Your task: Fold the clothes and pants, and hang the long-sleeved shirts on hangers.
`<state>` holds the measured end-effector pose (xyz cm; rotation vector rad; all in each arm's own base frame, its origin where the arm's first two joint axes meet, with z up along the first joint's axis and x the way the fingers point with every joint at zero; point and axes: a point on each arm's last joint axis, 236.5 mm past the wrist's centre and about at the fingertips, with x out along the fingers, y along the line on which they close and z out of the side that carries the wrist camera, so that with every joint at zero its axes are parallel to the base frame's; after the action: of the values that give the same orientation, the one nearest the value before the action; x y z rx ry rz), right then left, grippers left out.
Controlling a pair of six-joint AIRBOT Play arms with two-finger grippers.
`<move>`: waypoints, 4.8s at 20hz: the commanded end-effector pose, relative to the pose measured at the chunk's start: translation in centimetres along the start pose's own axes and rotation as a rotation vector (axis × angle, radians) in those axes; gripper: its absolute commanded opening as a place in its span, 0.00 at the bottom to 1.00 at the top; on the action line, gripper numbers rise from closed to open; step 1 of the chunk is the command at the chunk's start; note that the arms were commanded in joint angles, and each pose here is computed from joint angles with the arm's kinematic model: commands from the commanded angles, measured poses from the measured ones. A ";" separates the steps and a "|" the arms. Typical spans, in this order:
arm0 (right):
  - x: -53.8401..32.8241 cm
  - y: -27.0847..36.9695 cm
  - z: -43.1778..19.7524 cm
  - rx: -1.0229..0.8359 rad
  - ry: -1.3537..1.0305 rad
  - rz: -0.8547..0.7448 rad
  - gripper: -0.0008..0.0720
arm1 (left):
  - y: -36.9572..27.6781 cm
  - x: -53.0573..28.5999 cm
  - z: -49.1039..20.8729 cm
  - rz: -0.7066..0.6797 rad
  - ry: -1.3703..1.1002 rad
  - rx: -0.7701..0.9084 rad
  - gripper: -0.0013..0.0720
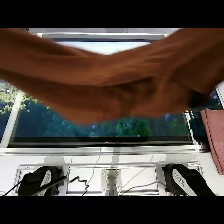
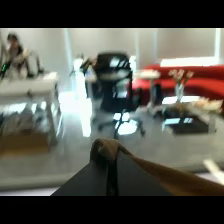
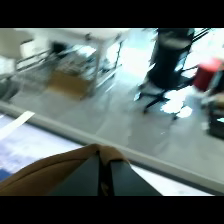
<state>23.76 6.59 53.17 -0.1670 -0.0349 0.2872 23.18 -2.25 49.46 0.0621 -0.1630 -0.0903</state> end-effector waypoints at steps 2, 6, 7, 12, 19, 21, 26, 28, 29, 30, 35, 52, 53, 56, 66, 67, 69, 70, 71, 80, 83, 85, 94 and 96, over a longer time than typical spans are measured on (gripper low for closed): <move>1.6 -4.8 -2.8 0.051 0.094 -0.170 0.04 | 4.4 2.5 -7.2 0.163 0.251 -0.107 0.03; 13.3 -6.0 -20.8 0.268 0.605 -0.054 0.04 | 2.6 12.1 -21.7 0.030 0.658 -0.306 0.03; 15.0 -5.9 -25.6 0.308 0.734 -0.024 0.04 | 1.7 14.0 -26.6 -0.009 0.784 -0.376 0.03; 23.1 -5.7 -44.8 0.468 1.085 0.046 0.04 | -0.4 18.8 -48.5 -0.082 1.198 -0.545 0.03; 27.3 -5.5 -56.5 0.679 1.169 -0.058 0.04 | -2.4 23.5 -55.6 -0.082 1.116 -0.737 0.03; 28.4 -5.4 -55.0 0.704 1.119 -0.041 0.04 | -2.6 24.0 -54.5 -0.091 1.091 -0.756 0.03; 22.4 -5.4 -54.4 0.589 1.380 -0.002 0.04 | -2.1 20.7 -52.4 -0.142 1.198 -0.720 0.03; 18.5 -5.6 -54.9 0.547 1.543 0.004 0.04 | -2.0 17.3 -52.9 -0.148 1.338 -0.696 0.03; 17.6 -5.8 -55.0 0.550 1.577 -0.002 0.04 | -1.8 15.3 -53.6 -0.141 1.426 -0.665 0.03; 17.4 -5.8 -55.0 0.555 1.584 -0.004 0.04 | -1.8 13.7 -54.3 -0.133 1.505 -0.622 0.03; 17.0 -5.6 -55.0 0.556 1.602 0.001 0.04 | -2.9 12.1 -56.4 -0.112 1.605 -0.496 0.04; 15.1 -10.9 -39.3 0.609 1.122 0.013 0.04 | 1.9 13.8 -39.1 -0.188 1.243 -0.261 0.03; 14.7 -10.8 -36.4 0.607 1.036 0.050 0.04 | 2.4 13.6 -36.8 -0.169 1.183 -0.246 0.03; 11.8 -12.0 -30.5 0.582 0.884 -0.015 0.04 | 3.7 11.4 -33.2 -0.137 1.109 -0.210 0.03; 1.8 -1.6 -39.1 0.609 1.041 0.047 0.04 | 2.4 -0.6 -40.1 -0.101 1.162 -0.289 0.03; 0.1 -0.1 -41.2 0.594 1.099 0.052 0.04 | 2.2 -0.9 -40.7 -0.095 1.159 -0.296 0.03; -3.5 1.0 -45.2 0.553 1.196 -0.005 0.04 | 1.6 -1.8 -42.2 -0.104 1.186 -0.326 0.03; -5.3 1.6 -47.0 0.542 1.233 -0.032 0.04 | 1.3 -2.3 -43.0 -0.106 1.205 -0.337 0.03; -6.6 2.4 -48.6 0.544 1.259 -0.040 0.04 | 1.0 -2.8 -43.7 -0.110 1.225 -0.350 0.03; -7.7 5.1 -58.2 0.822 1.406 -0.147 0.62 | -0.2 -4.5 -46.2 -0.126 1.289 -0.408 0.03; -7.5 9.1 -59.2 0.943 1.524 0.090 0.62 | -0.8 -4.1 -45.9 -0.143 1.270 -0.437 0.03; -7.9 10.3 -60.2 0.977 1.589 0.182 0.63 | -1.1 -3.9 -45.7 -0.149 1.262 -0.448 0.03; -8.5 11.3 -64.2 0.909 1.596 0.277 0.63 | -1.0 -3.9 -45.7 -0.148 1.262 -0.447 0.03; -8.6 11.2 -65.0 0.902 1.587 0.246 0.62 | -1.0 -3.9 -45.7 -0.146 1.260 -0.446 0.03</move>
<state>15.85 5.18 -11.19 0.5909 1.7109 0.3520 26.76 -0.42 3.71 -0.3172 1.1250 -0.2174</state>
